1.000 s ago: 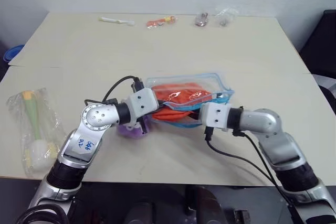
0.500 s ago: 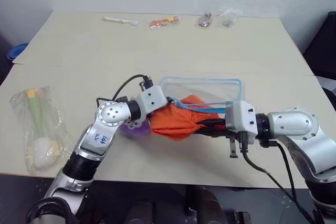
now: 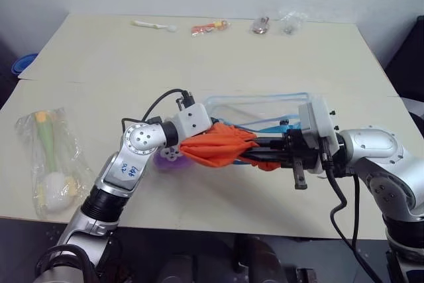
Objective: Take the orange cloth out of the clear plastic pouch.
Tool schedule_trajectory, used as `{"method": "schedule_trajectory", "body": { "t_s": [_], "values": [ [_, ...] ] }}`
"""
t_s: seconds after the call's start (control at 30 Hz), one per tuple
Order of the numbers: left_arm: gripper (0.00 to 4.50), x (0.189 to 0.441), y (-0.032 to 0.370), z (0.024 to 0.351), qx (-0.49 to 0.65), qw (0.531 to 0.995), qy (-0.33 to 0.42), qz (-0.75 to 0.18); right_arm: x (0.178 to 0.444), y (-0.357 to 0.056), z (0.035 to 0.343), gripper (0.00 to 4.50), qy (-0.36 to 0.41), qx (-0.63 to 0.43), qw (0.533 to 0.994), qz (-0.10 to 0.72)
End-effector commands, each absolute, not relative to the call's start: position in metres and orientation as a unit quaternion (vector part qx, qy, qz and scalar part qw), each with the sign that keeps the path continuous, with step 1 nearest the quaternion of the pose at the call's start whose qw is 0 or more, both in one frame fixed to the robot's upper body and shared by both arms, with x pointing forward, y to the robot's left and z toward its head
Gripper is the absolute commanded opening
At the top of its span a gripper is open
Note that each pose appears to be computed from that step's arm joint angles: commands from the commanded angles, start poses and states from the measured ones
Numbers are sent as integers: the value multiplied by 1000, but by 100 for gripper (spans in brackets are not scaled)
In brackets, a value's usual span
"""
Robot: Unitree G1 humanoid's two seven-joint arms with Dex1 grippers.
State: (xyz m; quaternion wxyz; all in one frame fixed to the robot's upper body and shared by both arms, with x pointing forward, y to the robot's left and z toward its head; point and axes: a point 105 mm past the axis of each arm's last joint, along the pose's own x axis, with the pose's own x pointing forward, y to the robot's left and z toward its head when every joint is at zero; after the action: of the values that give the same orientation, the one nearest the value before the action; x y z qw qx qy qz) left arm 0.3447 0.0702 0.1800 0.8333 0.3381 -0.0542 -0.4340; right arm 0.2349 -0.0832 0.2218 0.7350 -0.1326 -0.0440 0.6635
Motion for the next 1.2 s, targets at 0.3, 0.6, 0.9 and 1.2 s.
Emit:
{"method": "schedule_trajectory", "body": {
  "t_s": [0.3,0.6,0.9,1.2],
  "values": [
    [0,328,54,239,302,831,-155,-441,241,-72,184,1,-29,-189,726,660],
    [0,349,57,224,324,843,-117,-413,218,-72,194,1,-33,-190,686,702],
    [0,343,39,250,265,843,-168,-437,230,-77,174,1,8,-204,709,675],
    [0,354,44,243,284,851,-148,-416,224,-77,173,1,-2,-237,677,697]
  ]
}}
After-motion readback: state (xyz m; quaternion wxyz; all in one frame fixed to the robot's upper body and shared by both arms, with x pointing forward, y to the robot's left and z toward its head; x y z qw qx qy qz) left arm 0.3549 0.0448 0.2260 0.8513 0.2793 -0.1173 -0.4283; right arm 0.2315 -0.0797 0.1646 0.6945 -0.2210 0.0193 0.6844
